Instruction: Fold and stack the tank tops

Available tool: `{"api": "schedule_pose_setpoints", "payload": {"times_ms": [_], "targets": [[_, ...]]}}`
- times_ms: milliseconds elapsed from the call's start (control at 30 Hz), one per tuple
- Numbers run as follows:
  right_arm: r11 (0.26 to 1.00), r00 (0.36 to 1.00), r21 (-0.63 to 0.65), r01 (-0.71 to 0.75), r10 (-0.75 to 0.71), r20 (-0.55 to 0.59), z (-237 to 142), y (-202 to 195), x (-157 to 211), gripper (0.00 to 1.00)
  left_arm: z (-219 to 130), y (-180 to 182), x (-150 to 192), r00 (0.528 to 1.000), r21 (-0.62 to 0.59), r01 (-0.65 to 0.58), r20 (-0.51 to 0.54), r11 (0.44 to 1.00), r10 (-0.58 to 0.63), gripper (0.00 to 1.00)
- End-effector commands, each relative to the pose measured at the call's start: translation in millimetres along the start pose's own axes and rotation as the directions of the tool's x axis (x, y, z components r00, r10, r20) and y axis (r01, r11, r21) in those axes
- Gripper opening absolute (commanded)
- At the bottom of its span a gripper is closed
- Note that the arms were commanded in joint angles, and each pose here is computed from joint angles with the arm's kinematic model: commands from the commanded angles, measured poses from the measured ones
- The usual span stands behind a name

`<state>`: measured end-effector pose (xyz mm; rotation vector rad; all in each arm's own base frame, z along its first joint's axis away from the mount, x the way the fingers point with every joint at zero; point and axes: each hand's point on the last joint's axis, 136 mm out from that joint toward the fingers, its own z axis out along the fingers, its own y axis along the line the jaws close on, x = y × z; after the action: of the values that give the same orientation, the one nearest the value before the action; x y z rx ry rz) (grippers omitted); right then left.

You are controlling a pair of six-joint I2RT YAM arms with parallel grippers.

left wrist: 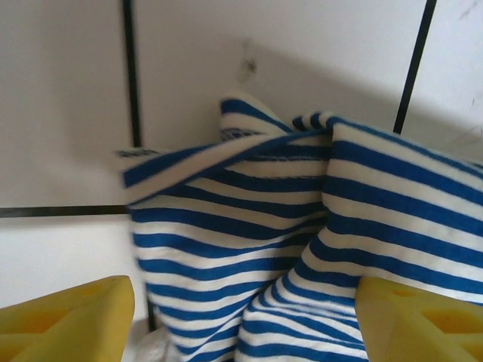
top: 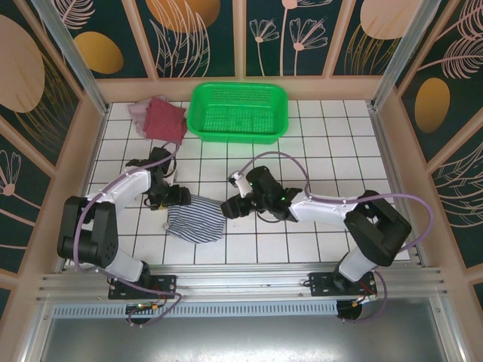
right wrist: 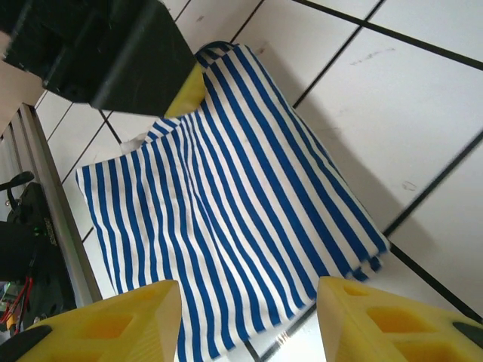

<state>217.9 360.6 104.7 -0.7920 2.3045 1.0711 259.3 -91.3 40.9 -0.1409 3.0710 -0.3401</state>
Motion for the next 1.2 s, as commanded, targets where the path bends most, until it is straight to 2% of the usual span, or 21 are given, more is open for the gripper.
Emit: {"api": "schedule_pose_setpoints", "payload": {"times_ms": [0,133,300,400,567,667,800,967,1100,1167], "targets": [[0.998,0.998,0.029,-0.058,0.059,-0.021,-11.7,-11.6,11.5,0.51,0.5,-21.5,-3.2,1.000,0.137,-0.013,0.016,0.991,0.011,0.77],[0.996,0.997,0.046,-0.073,0.074,-0.022,-17.4,-19.0,15.5,0.51,15.7,-14.4,9.4,0.997,0.113,-0.003,-0.075,0.994,0.012,0.76],[0.995,0.996,0.055,-0.077,0.079,-0.027,-19.9,-22.2,19.2,0.51,13.1,-28.4,4.6,0.999,0.195,0.018,-0.044,0.981,-0.009,0.72],[0.995,0.996,0.057,-0.083,0.085,-0.027,-21.3,-23.6,21.7,0.51,19.3,-18.9,14.7,0.997,0.152,0.022,-0.082,0.988,-0.010,0.71],[0.995,0.996,0.056,-0.087,0.089,-0.025,-20.2,-24.4,21.6,0.50,29.1,-18.2,13.3,0.994,0.149,0.042,-0.104,0.988,-0.027,0.61],[0.994,0.996,0.061,-0.088,0.089,-0.016,-20.6,-25.1,18.8,0.50,34.6,-9.3,15.5,0.992,0.095,0.051,-0.122,0.994,-0.039,0.51],[0.993,0.995,0.060,-0.099,0.099,0.000,-22.2,-24.5,16.2,0.50,36.0,-15.5,11.2,0.992,0.085,0.033,-0.121,0.996,-0.022,0.35],[0.992,0.994,0.070,-0.107,0.106,0.013,-24.5,-25.4,14.5,0.50,20.1,-29.4,-4.5,0.997,0.116,0.014,-0.072,0.993,-0.006,0.19],[0.990,0.993,0.085,-0.112,0.109,0.033,-29.4,-28.2,10.7,0.50,11.7,-28.8,-16.0,0.999,0.090,-0.006,-0.045,0.996,0.010,0.00],[0.989,0.993,0.099,-0.111,0.107,0.043,-32.7,-31.7,7.5,0.50,3.9,-32.1,-28.3,1.000,0.092,-0.024,-0.007,0.995,0.024,0.00]]}}
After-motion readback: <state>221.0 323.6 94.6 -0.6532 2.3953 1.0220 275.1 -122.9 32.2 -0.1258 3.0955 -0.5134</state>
